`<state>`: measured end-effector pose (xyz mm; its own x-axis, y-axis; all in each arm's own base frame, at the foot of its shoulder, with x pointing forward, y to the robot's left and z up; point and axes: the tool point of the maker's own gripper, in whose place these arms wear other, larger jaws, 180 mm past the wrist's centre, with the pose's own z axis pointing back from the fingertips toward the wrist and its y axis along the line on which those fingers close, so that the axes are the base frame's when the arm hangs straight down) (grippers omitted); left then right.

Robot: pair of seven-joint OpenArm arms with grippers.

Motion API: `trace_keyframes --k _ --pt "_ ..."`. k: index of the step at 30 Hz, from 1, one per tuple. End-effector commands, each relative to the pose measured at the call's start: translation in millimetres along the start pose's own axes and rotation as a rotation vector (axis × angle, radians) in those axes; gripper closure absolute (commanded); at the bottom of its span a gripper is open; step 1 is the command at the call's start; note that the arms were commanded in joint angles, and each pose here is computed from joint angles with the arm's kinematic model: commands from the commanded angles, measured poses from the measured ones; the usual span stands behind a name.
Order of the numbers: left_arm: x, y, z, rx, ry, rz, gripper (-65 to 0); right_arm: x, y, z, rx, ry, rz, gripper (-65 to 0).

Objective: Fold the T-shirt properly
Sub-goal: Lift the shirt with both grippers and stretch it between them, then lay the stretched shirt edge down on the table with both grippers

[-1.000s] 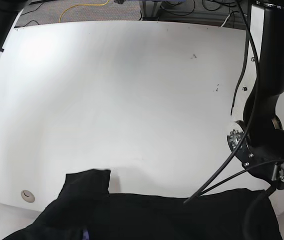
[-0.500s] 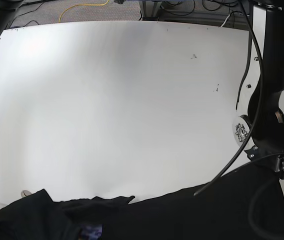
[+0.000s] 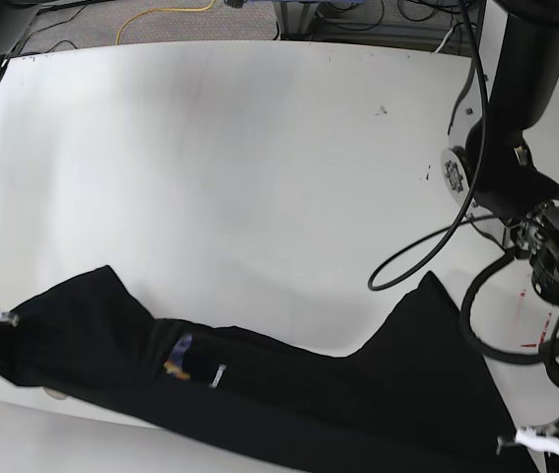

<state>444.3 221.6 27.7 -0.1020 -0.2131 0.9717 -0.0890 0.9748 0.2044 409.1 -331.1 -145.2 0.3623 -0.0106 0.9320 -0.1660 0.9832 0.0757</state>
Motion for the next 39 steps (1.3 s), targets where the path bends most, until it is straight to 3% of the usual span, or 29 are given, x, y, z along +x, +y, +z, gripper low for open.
trace_keyframes --k 1,14,25,39 --pt "-5 9 13 0.027 -0.015 -0.035 0.0 -8 1 15 -0.01 -0.02 0.009 0.0" --pt "-152 29 68 0.033 0.33 -0.095 0.0 -138 39 34 0.037 0.194 -0.117 0.0" --pt "-244 52 141 0.05 0.599 -0.137 0.0 -180 68 50 0.077 0.278 -0.144 0.0" --pt "-312 70 232 0.028 0.871 -0.199 0.0 -225 73 74 0.072 0.399 -0.172 0.0"
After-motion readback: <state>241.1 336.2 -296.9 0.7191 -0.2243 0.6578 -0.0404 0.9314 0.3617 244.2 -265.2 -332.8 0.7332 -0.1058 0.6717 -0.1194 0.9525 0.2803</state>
